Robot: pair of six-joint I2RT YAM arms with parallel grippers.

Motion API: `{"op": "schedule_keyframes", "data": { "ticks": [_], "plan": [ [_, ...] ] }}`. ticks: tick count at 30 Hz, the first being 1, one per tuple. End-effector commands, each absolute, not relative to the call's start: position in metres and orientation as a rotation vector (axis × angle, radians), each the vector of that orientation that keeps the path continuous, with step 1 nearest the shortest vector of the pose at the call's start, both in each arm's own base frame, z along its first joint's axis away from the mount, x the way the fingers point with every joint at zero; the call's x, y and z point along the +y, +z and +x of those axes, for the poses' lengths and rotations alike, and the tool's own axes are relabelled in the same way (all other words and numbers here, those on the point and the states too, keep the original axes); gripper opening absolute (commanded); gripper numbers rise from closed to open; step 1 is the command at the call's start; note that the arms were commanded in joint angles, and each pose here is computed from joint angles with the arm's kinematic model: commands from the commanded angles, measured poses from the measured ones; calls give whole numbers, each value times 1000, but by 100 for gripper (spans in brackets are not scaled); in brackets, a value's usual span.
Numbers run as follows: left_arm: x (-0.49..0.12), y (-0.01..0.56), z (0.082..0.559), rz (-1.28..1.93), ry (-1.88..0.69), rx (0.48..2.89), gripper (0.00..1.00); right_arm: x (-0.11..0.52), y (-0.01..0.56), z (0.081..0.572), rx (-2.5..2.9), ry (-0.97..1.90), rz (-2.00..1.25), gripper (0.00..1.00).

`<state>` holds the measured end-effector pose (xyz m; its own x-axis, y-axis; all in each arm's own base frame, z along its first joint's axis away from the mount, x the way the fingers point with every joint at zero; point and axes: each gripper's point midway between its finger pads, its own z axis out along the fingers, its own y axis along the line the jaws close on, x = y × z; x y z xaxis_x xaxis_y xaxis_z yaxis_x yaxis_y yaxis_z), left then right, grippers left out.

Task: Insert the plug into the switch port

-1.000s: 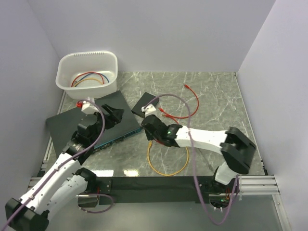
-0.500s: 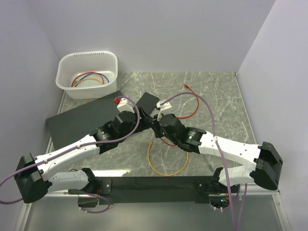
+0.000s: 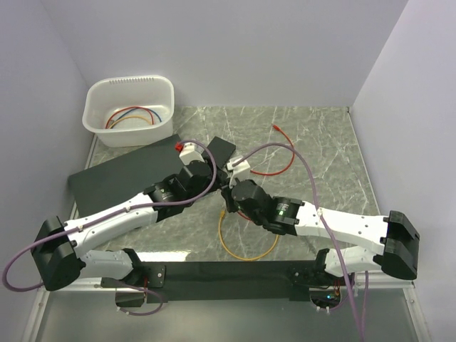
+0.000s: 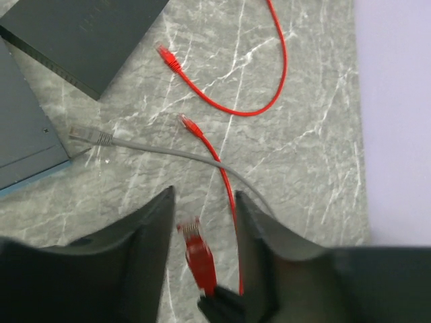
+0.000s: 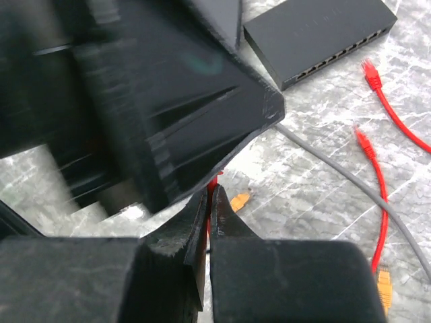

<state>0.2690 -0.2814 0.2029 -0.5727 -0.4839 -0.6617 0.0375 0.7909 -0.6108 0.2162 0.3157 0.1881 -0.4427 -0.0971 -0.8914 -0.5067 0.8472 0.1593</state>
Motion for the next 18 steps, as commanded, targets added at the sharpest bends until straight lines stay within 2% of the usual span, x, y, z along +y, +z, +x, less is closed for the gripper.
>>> {"op": "schedule_keyframes", "data": {
  "ticks": [1, 7, 10, 14, 15, 17, 18],
  "plan": [
    [-285, 219, 275, -376, -743, 2042, 44, 315, 213, 220, 1912, 454, -390, 0],
    [-282, 218, 274, -384, -733, 2046, 18, 315, 215, 218, 1891, 375, -373, 0],
    [-280, 218, 273, -384, -728, 2046, 1, 314, 218, 218, 1883, 361, -359, 0],
    [-282, 216, 273, -379, -739, 2042, 0, 313, 225, 219, 1874, 369, -347, 0],
    [-281, 215, 273, -381, -735, 2042, 1, 312, 228, 218, 1867, 374, -344, 24],
    [-279, 215, 273, -384, -735, 2034, 0, 309, 245, 214, 1833, 427, -330, 54],
    [-278, 212, 272, -382, -735, 2032, 1, 306, 248, 212, 1825, 444, -328, 73]
  ]
}}
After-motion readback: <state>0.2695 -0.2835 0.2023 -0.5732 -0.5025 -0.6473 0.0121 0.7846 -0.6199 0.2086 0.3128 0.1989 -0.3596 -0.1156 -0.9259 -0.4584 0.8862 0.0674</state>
